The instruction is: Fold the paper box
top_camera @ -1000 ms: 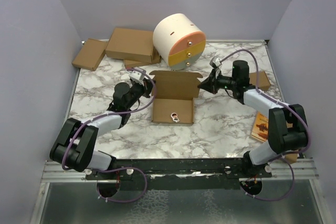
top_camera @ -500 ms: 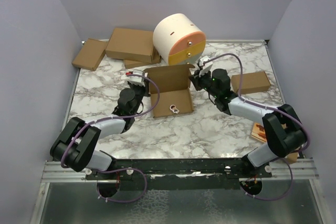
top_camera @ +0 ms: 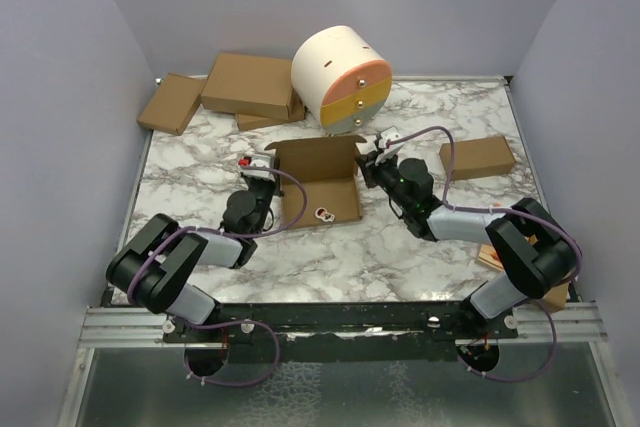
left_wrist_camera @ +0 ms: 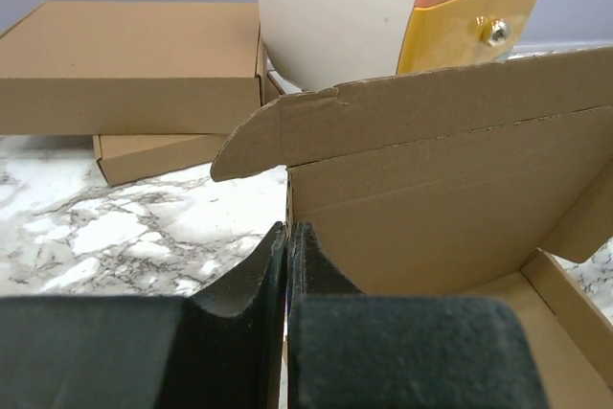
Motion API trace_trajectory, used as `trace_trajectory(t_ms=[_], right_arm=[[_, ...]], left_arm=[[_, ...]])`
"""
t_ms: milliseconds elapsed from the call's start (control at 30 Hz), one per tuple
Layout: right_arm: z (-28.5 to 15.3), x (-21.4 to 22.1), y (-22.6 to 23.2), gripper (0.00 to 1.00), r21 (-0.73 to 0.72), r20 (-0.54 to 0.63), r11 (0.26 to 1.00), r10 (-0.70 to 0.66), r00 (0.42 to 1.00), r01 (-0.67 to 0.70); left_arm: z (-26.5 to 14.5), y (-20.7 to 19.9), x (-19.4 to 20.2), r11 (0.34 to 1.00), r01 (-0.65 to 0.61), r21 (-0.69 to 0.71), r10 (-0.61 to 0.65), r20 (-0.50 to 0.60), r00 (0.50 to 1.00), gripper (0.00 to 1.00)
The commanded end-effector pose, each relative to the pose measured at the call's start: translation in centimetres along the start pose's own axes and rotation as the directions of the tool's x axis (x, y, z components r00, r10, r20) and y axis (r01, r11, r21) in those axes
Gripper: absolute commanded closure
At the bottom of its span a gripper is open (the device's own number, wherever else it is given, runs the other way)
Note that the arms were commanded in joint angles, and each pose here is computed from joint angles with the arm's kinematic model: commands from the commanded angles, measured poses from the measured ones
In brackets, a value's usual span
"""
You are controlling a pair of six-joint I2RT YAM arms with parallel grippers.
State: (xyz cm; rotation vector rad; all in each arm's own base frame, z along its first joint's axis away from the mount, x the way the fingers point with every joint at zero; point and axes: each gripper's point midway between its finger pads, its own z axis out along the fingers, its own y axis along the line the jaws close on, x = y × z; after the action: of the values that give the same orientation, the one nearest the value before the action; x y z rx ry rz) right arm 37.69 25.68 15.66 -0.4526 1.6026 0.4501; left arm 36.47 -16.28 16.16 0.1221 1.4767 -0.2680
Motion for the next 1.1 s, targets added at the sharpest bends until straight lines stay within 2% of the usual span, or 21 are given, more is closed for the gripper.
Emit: trace_trajectory(t_ms=[0,533,933,1067], right_arm=[[-0.4,-1.1,3.2,0.99,-0.107,0.075,0.993,0.061,0.995,-0.053],[-2.9,2.8,5.0,0.99,-0.174,-0.091,0.984,0.029,0.995,-0.045],[-4.4,4.2,5.9,0.97,-0.227,-0.168,0.974,-0.026,0.986,-0.013],[-4.2,3.5,5.4,0.96,-0.211,-0.159,0.977,-0.055,0.986,0.020]], left_arm=[[-0.9,-1.1,-2.0,0.999,-0.026,0.034,0.022,0.115,0.993,1.00],[-3.3,-2.2,-0.1,0.995,-0.053,0.081,0.046,0.084,0.995,1.00],[-4.5,-2.6,0.2,0.994,-0.051,0.097,0.044,0.069,0.997,1.00],[-4.6,-2.7,0.1,0.992,-0.073,0.099,0.066,0.073,0.995,1.00]])
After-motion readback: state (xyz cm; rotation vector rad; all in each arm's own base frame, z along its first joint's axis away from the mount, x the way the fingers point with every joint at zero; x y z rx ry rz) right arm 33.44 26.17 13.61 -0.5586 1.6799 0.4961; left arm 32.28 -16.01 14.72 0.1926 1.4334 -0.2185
